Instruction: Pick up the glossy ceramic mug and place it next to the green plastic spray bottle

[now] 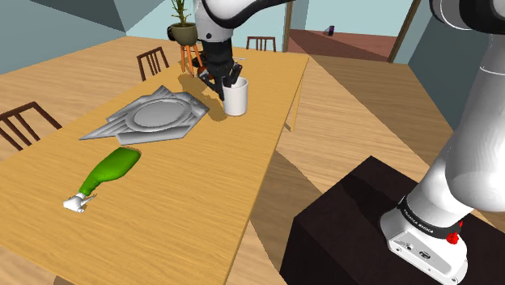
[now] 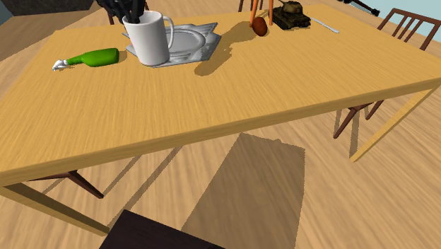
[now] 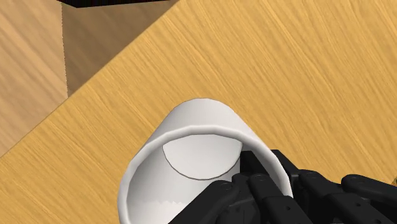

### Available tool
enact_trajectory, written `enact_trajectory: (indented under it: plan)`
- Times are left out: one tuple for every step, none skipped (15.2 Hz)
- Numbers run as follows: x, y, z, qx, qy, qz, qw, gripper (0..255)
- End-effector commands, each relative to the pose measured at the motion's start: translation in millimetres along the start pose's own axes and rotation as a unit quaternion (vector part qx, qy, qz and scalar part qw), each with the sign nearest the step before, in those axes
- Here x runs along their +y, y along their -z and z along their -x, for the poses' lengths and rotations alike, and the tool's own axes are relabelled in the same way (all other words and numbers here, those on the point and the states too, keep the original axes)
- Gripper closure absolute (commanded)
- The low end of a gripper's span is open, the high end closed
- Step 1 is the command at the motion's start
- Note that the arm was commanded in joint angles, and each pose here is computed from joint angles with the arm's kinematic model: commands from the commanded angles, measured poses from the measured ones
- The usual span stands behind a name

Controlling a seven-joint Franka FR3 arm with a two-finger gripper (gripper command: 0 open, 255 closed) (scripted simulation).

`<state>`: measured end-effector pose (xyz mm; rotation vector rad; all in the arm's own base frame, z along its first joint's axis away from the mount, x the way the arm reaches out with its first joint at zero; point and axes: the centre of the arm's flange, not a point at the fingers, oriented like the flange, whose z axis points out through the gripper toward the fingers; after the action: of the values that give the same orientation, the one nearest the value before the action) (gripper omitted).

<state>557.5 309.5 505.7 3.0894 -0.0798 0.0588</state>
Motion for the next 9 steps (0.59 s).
enact_trajectory:
  plan:
    - [-26.2, -4.0, 12.1, 0.000, -0.001, 0.000, 1.0000, 255]
    - [-38.3, -5.3, 17.3, 0.000, -0.001, 0.000, 1.0000, 255]
    - [-50.3, -6.5, 22.4, 0.000, -0.001, 0.000, 1.0000, 255]
    - [-62.4, -7.8, 27.6, 0.000, -0.001, 0.000, 1.0000, 255]
    - [-74.5, -9.1, 32.7, 0.000, -0.001, 0.000, 1.0000, 255]
    - [-86.6, -10.4, 37.9, 0.000, -0.001, 0.000, 1.0000, 255]
    - [-98.7, -11.6, 43.0, 0.000, -0.001, 0.000, 1.0000, 255]
    - [-110.8, -12.9, 48.2, 0.000, -0.001, 0.000, 1.0000, 255]
    - [-122.9, -14.2, 53.3, 0.000, -0.001, 0.000, 1.0000, 255]
